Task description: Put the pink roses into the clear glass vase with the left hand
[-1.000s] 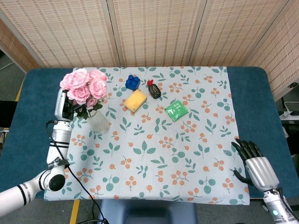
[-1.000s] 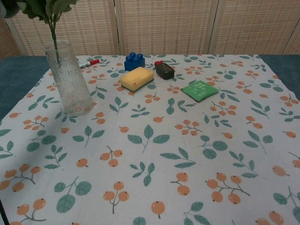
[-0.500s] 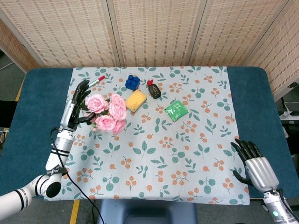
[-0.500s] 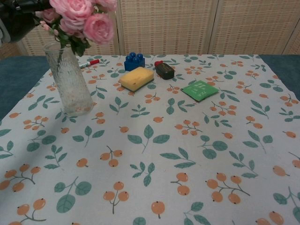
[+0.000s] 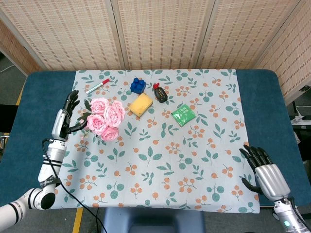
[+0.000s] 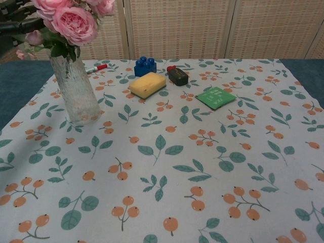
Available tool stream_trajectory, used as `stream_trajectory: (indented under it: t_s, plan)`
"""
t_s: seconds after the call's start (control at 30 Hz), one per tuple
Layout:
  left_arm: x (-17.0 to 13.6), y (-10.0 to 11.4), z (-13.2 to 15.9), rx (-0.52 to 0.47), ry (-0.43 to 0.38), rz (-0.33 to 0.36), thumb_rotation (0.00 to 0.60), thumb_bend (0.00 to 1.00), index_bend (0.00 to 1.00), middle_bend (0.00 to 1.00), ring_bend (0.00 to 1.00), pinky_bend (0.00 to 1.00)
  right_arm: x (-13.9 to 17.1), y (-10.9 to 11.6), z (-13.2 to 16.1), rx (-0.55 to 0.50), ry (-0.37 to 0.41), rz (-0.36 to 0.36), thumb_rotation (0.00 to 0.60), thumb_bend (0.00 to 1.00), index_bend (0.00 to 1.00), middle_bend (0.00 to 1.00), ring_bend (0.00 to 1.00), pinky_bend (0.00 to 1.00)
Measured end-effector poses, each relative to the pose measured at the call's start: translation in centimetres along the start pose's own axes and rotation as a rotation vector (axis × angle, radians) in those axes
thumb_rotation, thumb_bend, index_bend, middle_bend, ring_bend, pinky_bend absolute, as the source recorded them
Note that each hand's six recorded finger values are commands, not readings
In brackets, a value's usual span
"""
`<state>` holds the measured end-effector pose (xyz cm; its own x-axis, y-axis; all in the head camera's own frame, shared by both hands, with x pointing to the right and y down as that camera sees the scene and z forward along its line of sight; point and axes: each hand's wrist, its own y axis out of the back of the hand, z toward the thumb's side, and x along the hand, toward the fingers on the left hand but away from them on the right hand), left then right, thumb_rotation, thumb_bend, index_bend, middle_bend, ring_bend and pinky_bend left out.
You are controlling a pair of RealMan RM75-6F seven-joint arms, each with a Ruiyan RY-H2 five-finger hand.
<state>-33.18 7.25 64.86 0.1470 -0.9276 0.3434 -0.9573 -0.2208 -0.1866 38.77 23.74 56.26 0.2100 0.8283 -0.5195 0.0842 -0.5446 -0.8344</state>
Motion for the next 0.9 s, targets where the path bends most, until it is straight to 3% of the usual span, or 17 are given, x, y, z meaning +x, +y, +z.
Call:
stream_trajectory:
  t_s: [0.2, 0.37, 0.57, 0.9]
  plan:
    - [-1.8, 0.9, -0.9, -0.008, 0.009, -0.001, 0.600, 0.30, 0.00, 0.00, 0.00, 0.07, -0.1, -0.1, 0.1, -0.001, 0.003, 0.003, 0.600, 0.21, 0.00, 0.00, 0.00, 0.00]
    - [-4.1, 2.2, -2.0, 0.071, 0.012, 0.013, 0.600, 0.30, 0.00, 0.00, 0.00, 0.07, 0.0, 0.0, 0.1, -0.001, 0.005, -0.001, 0.600, 0.21, 0.00, 0.00, 0.00, 0.00]
    - [-7.2, 3.7, -3.8, 0.283, 0.025, 0.008, 0.600, 0.30, 0.00, 0.00, 0.00, 0.07, 0.0, -0.1, 0.2, 0.000, 0.010, 0.007, 0.600, 0.21, 0.00, 0.00, 0.00, 0.00]
    - [-14.5, 6.8, -6.0, 0.790, 0.078, -0.002, 0.600, 0.31, 0.00, 0.00, 0.00, 0.07, 0.2, -0.4, 0.3, 0.013, 0.007, 0.016, 0.600, 0.21, 0.00, 0.00, 0.00, 0.00]
